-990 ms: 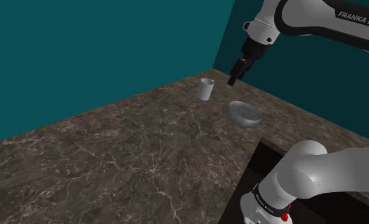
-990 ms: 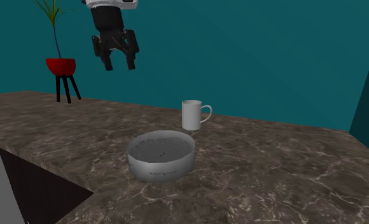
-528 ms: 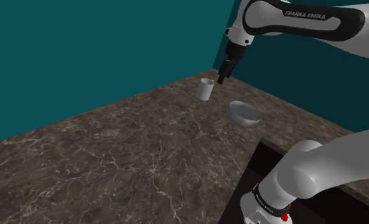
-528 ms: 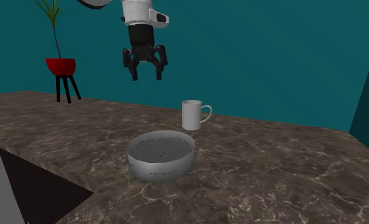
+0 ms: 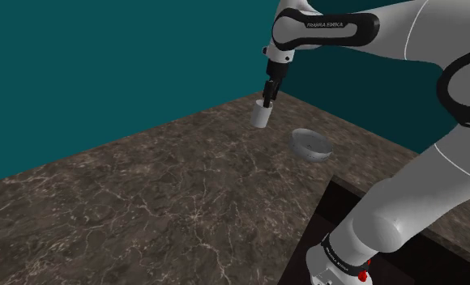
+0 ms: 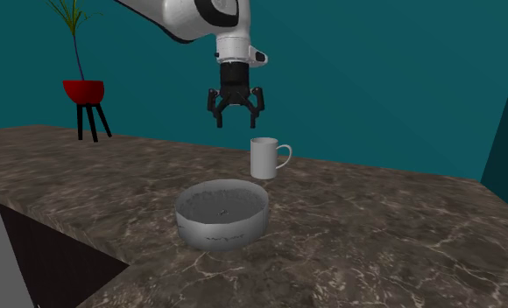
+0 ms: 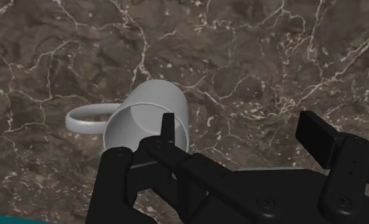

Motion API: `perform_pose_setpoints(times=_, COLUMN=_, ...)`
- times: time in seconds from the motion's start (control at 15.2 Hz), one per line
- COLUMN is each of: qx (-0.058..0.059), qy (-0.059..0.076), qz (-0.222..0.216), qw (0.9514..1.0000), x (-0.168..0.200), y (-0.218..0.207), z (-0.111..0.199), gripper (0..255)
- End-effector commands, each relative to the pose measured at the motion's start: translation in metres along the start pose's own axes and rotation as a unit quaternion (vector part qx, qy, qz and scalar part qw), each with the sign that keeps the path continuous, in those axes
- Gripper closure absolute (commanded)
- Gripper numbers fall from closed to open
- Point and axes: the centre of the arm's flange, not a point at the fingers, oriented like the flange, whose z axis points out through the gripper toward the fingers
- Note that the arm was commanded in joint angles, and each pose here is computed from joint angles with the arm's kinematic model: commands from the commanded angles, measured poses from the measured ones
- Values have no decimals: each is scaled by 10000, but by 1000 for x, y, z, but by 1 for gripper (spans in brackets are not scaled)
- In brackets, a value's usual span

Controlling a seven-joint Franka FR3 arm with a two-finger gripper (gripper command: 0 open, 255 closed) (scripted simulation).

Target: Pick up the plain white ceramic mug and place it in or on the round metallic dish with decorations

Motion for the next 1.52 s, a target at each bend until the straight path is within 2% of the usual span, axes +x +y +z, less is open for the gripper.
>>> perform_pose_setpoints(times=0.0, qx=10, qy=-154, qz=-142, qw=9998, x=22, y=17, z=14, gripper=0)
perform_pose_setpoints(times=0.13, qx=20, qy=-303, qz=-277, qw=9992, x=44, y=32, z=27, gripper=0)
perform_pose_setpoints(times=0.2, qx=22, qy=-329, qz=-301, qw=9990, x=47, y=34, z=30, gripper=0)
perform_pose_setpoints(times=0.66, qx=22, qy=-329, qz=-301, qw=9990, x=45, y=34, z=70, gripper=0)
perform_pose_setpoints(times=1.19, qx=22, qy=-329, qz=-301, qw=9990, x=45, y=34, z=70, gripper=0)
perform_pose_setpoints(times=1.25, qx=22, qy=-329, qz=-301, qw=9990, x=45, y=34, z=70, gripper=255)
perform_pose_setpoints(times=1.45, qx=22, qy=-329, qz=-301, qw=9990, x=45, y=34, z=70, gripper=255)
